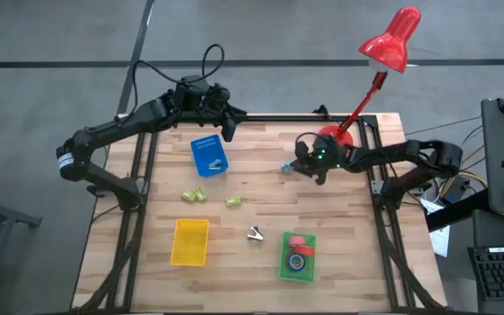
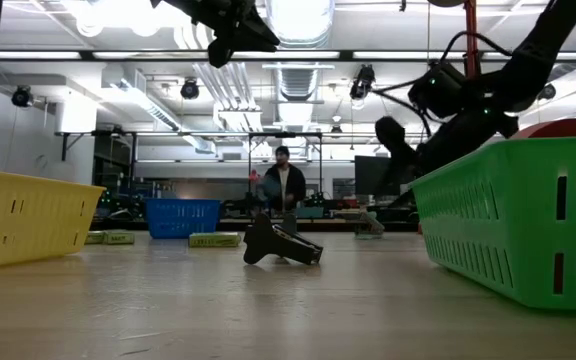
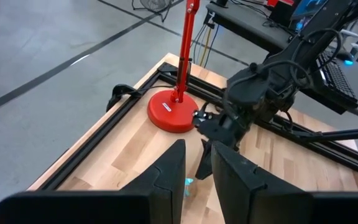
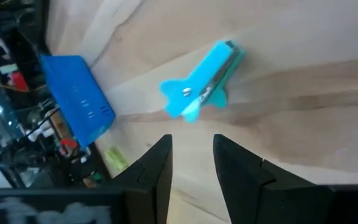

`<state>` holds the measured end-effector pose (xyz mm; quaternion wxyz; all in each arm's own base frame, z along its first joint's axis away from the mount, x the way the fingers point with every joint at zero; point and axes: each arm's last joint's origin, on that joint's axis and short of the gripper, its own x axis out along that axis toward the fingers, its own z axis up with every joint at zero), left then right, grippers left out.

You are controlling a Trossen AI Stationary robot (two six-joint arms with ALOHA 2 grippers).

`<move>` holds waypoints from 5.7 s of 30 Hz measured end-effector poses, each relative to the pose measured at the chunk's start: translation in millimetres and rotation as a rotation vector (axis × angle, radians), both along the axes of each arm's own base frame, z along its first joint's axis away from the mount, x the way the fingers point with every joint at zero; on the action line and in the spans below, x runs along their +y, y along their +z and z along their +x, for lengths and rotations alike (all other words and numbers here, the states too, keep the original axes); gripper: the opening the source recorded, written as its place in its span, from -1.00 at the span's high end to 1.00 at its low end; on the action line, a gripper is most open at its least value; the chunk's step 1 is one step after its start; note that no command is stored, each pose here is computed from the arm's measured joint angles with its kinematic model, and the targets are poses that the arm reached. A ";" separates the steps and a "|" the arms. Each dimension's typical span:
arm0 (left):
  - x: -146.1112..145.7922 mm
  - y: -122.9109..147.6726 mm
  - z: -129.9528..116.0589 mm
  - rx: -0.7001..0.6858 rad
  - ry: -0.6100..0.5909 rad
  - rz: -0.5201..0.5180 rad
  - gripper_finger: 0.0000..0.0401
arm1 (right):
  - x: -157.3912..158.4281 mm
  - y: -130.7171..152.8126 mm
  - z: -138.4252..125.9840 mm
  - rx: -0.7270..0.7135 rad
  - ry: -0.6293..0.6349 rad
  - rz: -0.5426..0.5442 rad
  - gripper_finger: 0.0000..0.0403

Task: Pick and place Stapler, Stapler remover, tape
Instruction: Put the blue staple remover into the blue bin

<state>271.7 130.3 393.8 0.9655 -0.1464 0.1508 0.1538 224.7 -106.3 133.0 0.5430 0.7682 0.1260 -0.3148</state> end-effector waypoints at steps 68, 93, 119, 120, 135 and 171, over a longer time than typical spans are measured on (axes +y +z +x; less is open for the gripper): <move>0.2 -3.0 -0.9 0.036 0.014 0.013 0.60 | -5.1 -13.1 0.0 -0.083 -0.137 0.032 0.59; 0.4 -3.4 -0.7 0.039 0.012 0.019 0.60 | -6.6 -19.1 4.1 -0.039 -0.157 -0.007 0.71; 0.3 -4.3 -0.9 0.049 0.010 0.017 0.60 | -7.4 -14.6 7.4 -0.055 -0.064 -0.108 0.96; 0.3 -4.4 -0.9 0.050 0.010 0.016 0.60 | -7.8 -13.2 8.4 -0.067 -0.061 -0.111 0.96; 0.0 -6.3 -1.7 0.065 0.016 -0.008 0.60 | -16.6 12.5 29.5 -0.178 -0.001 -0.157 0.96; 28.5 -17.0 -45.5 0.091 -0.002 -0.623 0.60 | -63.9 120.4 124.9 -0.432 0.246 -0.639 0.96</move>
